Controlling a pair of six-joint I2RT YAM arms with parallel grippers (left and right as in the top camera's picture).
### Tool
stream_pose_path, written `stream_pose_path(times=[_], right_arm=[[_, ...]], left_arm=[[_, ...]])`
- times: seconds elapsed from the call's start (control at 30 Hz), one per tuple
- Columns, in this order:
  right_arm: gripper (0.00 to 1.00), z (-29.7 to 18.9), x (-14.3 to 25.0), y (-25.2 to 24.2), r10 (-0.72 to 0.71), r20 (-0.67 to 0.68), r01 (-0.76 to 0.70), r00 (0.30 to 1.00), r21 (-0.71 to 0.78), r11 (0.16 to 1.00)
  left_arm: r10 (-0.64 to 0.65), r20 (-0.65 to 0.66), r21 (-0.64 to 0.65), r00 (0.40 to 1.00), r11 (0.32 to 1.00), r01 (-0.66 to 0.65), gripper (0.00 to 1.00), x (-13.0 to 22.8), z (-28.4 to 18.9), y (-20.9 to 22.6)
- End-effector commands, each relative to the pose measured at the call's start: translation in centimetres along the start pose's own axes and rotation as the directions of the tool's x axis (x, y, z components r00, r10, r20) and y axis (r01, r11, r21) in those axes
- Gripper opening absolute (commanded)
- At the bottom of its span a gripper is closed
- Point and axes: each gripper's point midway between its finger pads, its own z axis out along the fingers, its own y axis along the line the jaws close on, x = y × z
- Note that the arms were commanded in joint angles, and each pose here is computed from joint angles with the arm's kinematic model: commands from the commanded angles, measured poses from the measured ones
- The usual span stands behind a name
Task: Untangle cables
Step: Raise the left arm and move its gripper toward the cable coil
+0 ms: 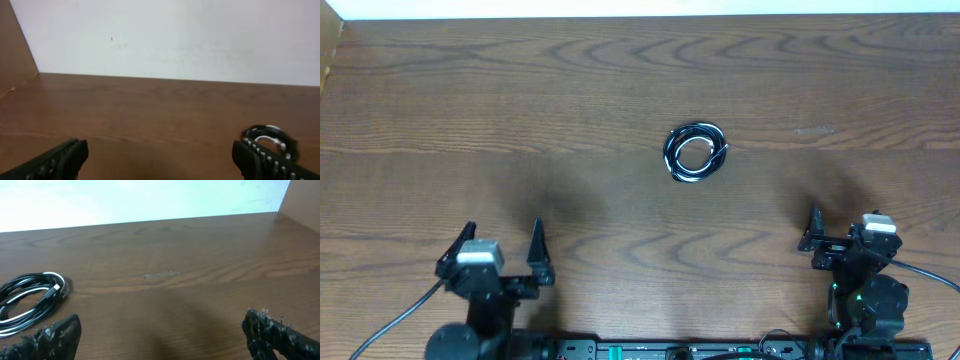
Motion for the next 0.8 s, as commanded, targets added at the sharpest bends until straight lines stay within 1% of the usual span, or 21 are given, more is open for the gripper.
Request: stream_pose_path(times=[0.0,0.1,0.2,0.3,0.5,0.63,0.77], right_arm=[[0.99,0.0,0.0,0.2,-0.013,0.004,0.013,1.0,-0.01,1.0],[0.99,0.0,0.0,0.2,-0.013,0.004,0.013,1.0,-0.01,1.0],[0.99,0.0,0.0,0.2,-0.013,0.004,0.013,1.0,-0.01,1.0],[0.99,0.0,0.0,0.2,-0.013,0.004,0.013,1.0,-0.01,1.0],[0.99,0.0,0.0,0.2,-0.013,0.004,0.013,1.0,-0.01,1.0],[0.99,0.0,0.0,0.2,-0.013,0.004,0.013,1.0,-0.01,1.0],[0.99,0.0,0.0,0.2,-0.013,0.004,0.013,1.0,-0.01,1.0]], left_arm=[[-0.021,0.046,0.022,0.999,1.0,0.02,0.98,-3.0,-1.8,-0.5],[-0.022,0.059,0.023,0.998,1.0,0.02,0.98,-5.2,-2.9,-0.6],[-0.021,0.041,0.021,0.999,1.0,0.02,0.98,-7.2,-3.3,-0.7],[-0.009,-0.007,0.017,1.0,1.0,0.01,0.98,-9.0,-2.7,-0.8],[0.011,-0.144,0.01,0.99,1.0,-0.009,0.98,-12.1,0.0,-1.1],[0.013,-0.261,0.002,0.965,1.0,-0.013,0.98,-12.3,2.3,-1.2],[0.013,-0.411,-0.006,0.912,1.0,-0.017,0.98,-10.1,4.9,-1.2]])
